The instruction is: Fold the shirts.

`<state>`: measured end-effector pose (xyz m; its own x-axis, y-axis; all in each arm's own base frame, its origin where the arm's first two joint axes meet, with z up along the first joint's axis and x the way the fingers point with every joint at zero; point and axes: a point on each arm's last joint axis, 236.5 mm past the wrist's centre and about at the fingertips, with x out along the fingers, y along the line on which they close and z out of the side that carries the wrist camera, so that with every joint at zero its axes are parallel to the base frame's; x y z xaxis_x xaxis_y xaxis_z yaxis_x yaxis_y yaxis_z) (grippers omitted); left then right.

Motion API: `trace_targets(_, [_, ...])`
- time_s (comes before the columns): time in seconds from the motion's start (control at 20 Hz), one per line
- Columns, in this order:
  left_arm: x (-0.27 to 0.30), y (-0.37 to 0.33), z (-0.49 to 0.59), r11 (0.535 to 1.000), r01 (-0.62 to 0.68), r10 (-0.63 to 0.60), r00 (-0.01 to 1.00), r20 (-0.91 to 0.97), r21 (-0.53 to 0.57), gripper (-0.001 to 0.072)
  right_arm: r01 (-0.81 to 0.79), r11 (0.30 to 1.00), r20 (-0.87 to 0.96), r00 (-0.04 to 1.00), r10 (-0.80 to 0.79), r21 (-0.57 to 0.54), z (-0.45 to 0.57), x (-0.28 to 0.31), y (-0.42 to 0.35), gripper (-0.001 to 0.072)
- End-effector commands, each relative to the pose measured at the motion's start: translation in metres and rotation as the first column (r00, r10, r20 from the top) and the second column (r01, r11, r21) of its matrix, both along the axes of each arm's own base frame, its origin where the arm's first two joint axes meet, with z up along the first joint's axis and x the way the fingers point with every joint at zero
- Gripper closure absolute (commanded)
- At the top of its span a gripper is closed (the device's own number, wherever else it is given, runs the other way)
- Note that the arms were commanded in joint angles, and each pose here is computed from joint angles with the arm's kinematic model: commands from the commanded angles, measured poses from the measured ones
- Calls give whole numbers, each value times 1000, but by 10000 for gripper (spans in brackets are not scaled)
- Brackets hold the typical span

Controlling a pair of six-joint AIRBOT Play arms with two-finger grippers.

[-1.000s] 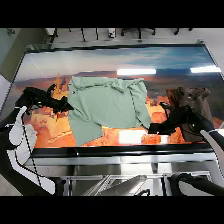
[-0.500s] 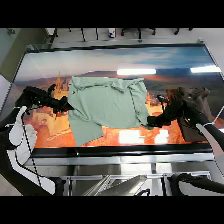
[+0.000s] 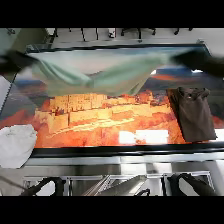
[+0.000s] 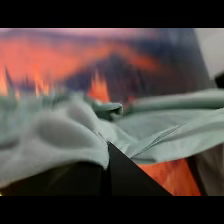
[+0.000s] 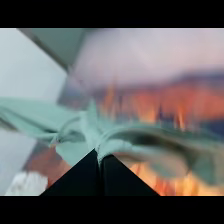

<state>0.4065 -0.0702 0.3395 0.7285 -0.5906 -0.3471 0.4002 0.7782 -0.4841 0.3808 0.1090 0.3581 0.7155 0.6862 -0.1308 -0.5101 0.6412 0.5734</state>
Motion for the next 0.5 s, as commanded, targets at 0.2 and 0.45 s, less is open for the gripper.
trace_targets(0.2, [-310,-33,302,915,-393,268,418,868,-94,694,356,930,821,555,-133,-90,282,-214,13,694])
trace_targets(0.45, [-233,-13,254,931,-361,297,658,691,-57,695,393,905,751,645,-142,-166,250,-177,-5,693])
